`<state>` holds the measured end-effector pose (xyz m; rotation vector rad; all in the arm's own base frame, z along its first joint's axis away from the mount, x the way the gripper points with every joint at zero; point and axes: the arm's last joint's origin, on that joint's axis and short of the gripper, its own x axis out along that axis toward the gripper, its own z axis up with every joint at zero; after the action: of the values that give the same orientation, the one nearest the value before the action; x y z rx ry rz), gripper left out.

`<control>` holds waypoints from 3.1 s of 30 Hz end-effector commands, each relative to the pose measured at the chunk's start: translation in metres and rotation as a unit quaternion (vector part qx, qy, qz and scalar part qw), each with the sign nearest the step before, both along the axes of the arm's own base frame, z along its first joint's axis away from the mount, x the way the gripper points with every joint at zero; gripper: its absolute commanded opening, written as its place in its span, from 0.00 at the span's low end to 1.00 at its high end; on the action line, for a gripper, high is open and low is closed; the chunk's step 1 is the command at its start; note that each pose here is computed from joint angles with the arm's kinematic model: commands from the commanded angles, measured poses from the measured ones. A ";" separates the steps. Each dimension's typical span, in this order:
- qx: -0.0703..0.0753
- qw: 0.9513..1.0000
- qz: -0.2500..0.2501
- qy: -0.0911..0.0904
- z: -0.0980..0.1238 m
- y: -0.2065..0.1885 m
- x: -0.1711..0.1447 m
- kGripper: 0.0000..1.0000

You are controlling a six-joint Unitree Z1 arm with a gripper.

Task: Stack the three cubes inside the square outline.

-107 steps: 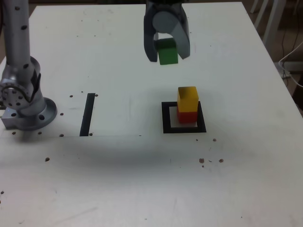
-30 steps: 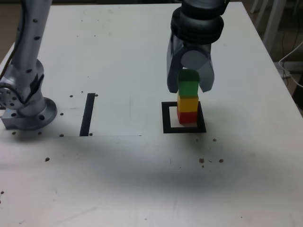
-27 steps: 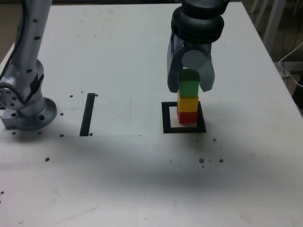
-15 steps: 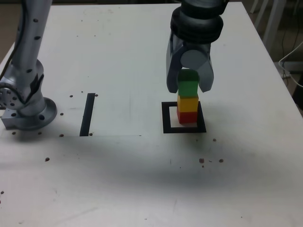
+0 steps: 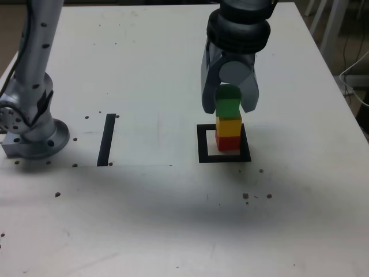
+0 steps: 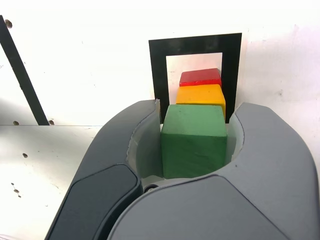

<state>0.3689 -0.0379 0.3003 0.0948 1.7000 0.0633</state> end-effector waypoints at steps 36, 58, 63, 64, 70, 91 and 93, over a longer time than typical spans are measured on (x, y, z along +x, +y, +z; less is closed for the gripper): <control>-0.004 1.000 -0.002 -0.003 0.000 0.000 -0.001 1.00; -0.021 0.999 -0.015 -0.039 0.047 0.010 -0.076 1.00; -0.022 1.000 -0.012 -0.017 0.038 0.014 -0.107 1.00; -0.022 1.000 -0.011 -0.014 0.036 0.015 -0.114 1.00; -0.021 1.000 -0.011 0.008 0.019 0.018 -0.146 1.00; -0.049 0.998 0.010 0.048 -0.051 0.020 -0.191 1.00; -0.054 0.997 0.020 0.054 -0.054 0.019 -0.193 1.00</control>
<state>0.1760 -0.0185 0.2475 -0.0045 1.8076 -0.0067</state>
